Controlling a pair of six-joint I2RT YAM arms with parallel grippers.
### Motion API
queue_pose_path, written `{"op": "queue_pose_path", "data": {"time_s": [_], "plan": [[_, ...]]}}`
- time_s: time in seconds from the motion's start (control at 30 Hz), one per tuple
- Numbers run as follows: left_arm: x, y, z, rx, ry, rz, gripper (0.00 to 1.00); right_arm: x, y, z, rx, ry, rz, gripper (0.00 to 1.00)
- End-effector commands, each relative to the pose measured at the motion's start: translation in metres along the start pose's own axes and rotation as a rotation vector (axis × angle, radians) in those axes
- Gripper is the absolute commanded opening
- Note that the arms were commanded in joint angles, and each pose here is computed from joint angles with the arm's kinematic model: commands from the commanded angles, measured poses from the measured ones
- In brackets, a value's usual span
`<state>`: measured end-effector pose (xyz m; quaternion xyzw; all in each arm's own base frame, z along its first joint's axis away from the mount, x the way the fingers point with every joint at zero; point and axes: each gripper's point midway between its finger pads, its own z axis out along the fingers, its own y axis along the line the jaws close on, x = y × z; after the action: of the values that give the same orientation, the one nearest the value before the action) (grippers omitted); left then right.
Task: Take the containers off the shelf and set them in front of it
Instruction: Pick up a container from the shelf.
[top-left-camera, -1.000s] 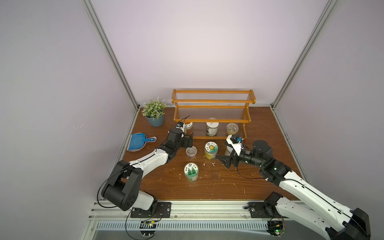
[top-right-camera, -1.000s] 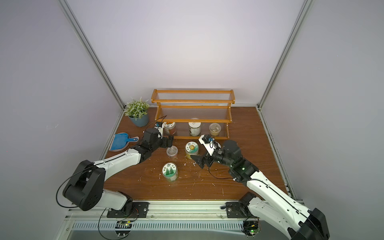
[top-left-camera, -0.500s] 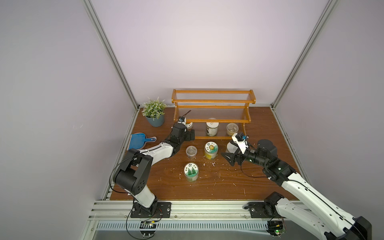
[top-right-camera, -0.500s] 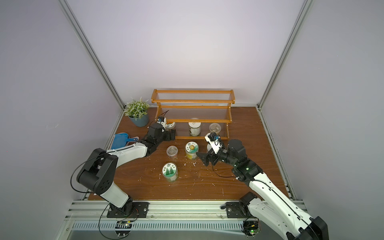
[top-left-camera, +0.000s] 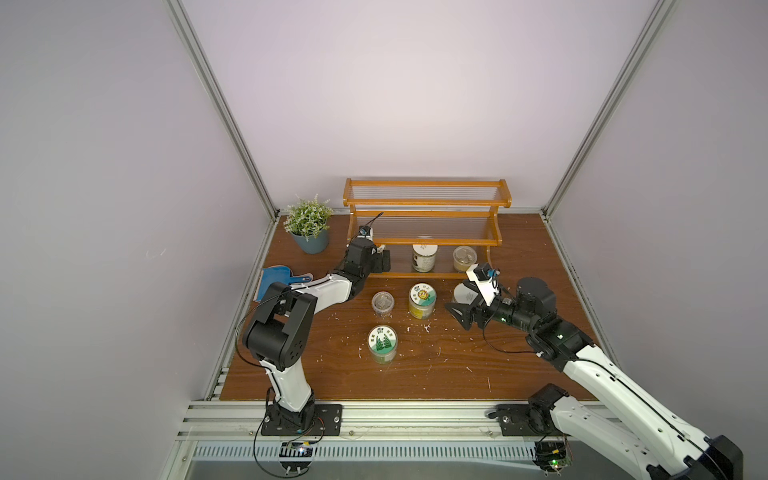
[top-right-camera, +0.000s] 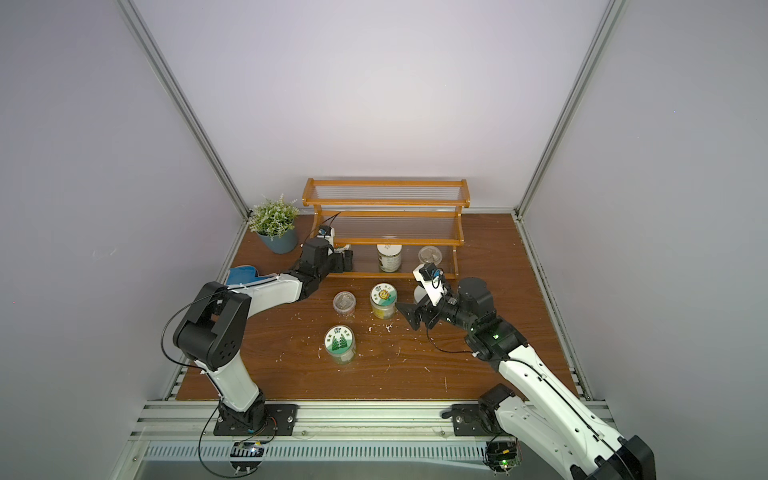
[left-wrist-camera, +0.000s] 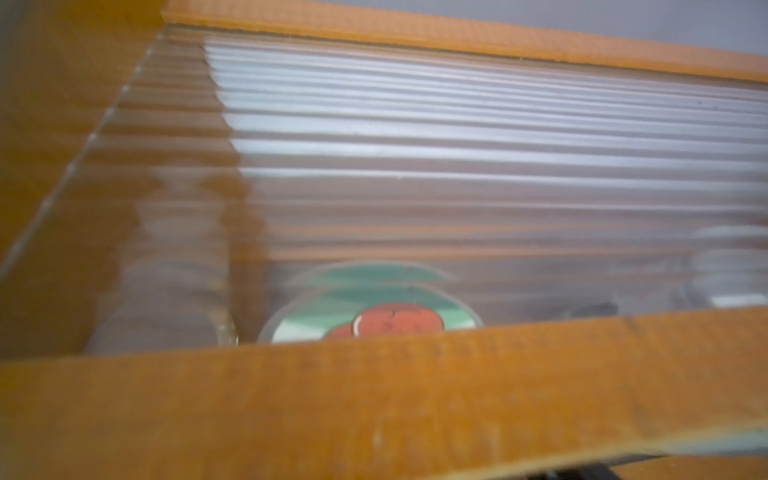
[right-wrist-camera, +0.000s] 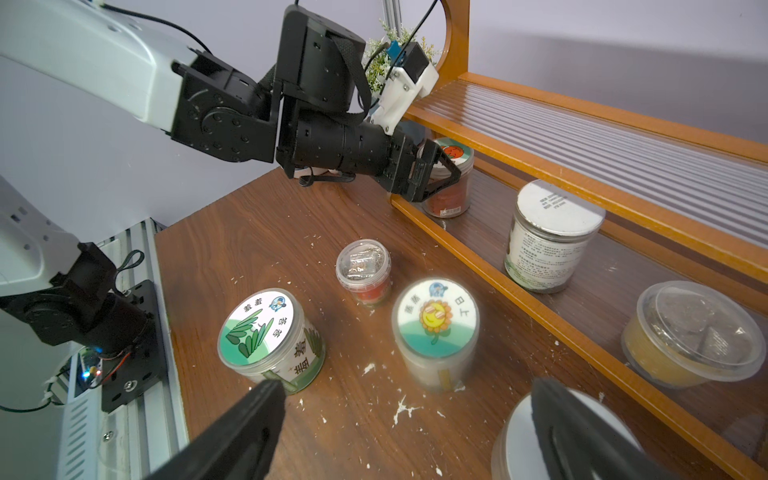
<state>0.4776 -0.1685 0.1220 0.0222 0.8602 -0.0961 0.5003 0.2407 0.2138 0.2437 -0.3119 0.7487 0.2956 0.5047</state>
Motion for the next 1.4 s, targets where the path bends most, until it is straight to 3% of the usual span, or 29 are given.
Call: {"op": "queue_pose_path", "data": {"time_s": [0.0,0.17,0.3,0.6,0.93,1.37], "plan": [[-0.003,0.005,0.009,-0.012,0.004,0.002,1.00,-0.017,0.003,-0.005,-0.020,-0.053,-0.007,0.99],[-0.002,0.008,0.016,-0.017,0.016,0.010,1.00,-0.017,0.002,-0.006,-0.018,-0.058,-0.006,0.99],[-0.005,0.005,0.016,-0.003,0.017,0.016,0.95,-0.018,0.002,-0.006,-0.021,-0.062,-0.003,0.99],[-0.017,-0.003,-0.008,0.049,0.000,0.035,0.86,-0.018,0.001,-0.004,-0.025,-0.065,-0.002,0.99],[-0.029,-0.013,-0.052,0.112,-0.006,0.027,0.84,-0.020,0.001,-0.005,-0.029,-0.075,0.000,0.99],[-0.022,-0.045,-0.136,0.287,0.054,0.046,0.84,-0.021,0.003,-0.004,-0.046,-0.090,0.002,0.99]]}}
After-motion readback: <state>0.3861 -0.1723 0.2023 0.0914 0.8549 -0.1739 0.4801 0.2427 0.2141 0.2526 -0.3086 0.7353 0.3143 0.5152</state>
